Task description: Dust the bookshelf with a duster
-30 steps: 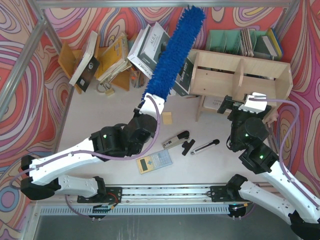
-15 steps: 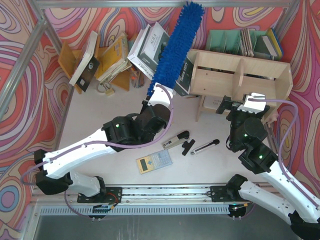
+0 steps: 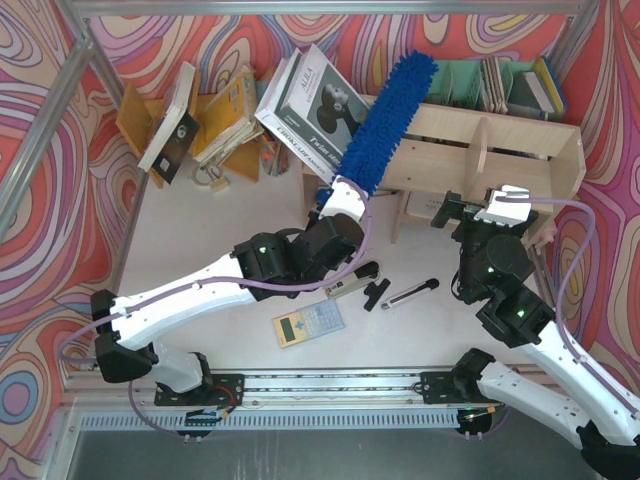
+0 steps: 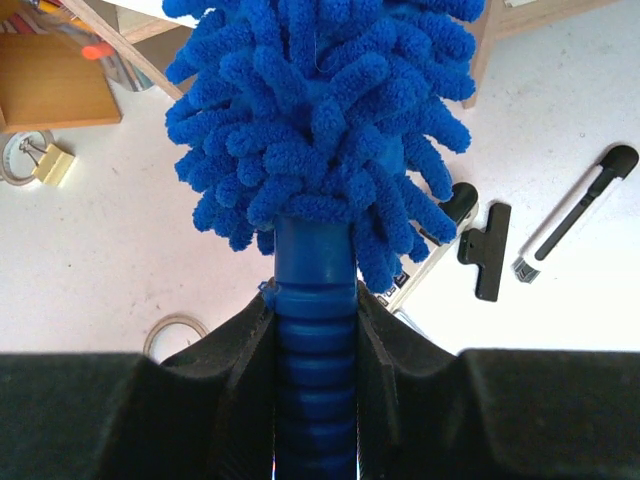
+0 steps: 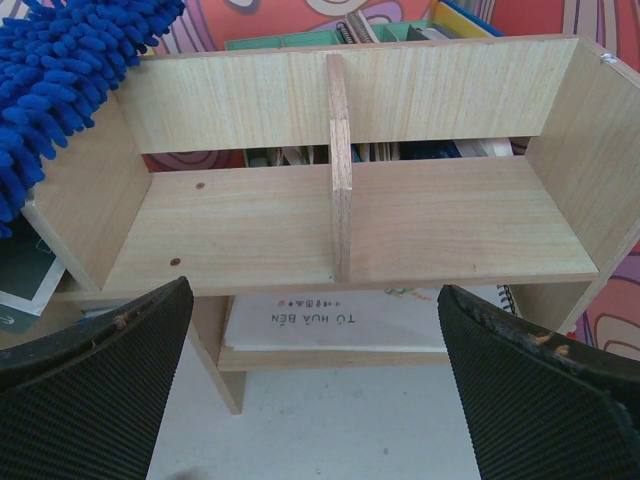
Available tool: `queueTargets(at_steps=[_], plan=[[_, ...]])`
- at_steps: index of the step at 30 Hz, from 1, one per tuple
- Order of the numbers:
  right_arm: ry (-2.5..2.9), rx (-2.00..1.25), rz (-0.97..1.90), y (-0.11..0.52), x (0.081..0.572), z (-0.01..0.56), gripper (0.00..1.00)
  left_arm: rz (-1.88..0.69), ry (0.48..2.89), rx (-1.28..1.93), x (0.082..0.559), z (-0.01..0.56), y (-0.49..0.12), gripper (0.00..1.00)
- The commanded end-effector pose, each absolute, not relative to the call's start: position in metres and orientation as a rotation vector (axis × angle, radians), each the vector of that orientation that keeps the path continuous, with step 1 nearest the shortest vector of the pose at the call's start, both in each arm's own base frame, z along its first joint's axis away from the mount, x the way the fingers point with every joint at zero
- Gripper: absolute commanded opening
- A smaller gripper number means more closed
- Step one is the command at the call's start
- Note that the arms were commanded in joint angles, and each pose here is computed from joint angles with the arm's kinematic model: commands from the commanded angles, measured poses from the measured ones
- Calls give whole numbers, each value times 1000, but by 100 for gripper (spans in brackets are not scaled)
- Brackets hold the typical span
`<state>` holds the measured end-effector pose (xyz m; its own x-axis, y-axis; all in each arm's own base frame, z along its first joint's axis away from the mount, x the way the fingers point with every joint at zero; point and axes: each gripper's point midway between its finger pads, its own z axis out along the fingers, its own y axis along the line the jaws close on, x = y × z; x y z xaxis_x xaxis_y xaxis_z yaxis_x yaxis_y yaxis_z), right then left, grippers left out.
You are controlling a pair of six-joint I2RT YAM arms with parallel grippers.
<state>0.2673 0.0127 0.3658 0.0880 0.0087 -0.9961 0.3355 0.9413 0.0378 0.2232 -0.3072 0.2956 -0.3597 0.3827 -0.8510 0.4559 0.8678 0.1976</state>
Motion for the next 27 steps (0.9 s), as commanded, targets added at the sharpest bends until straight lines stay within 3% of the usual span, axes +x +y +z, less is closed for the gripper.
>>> queueTargets(at_steps=[1, 8, 27], plan=[[1463, 298, -246, 12, 269, 367, 98, -98, 1942, 545, 228, 315, -298, 0], [1468, 297, -242, 13, 269, 365, 98, -89, 1811, 464, 228, 353, -257, 0], [1475, 295, -243, 14, 270, 364, 98, -218, 1674, 342, 209, 381, -194, 0]])
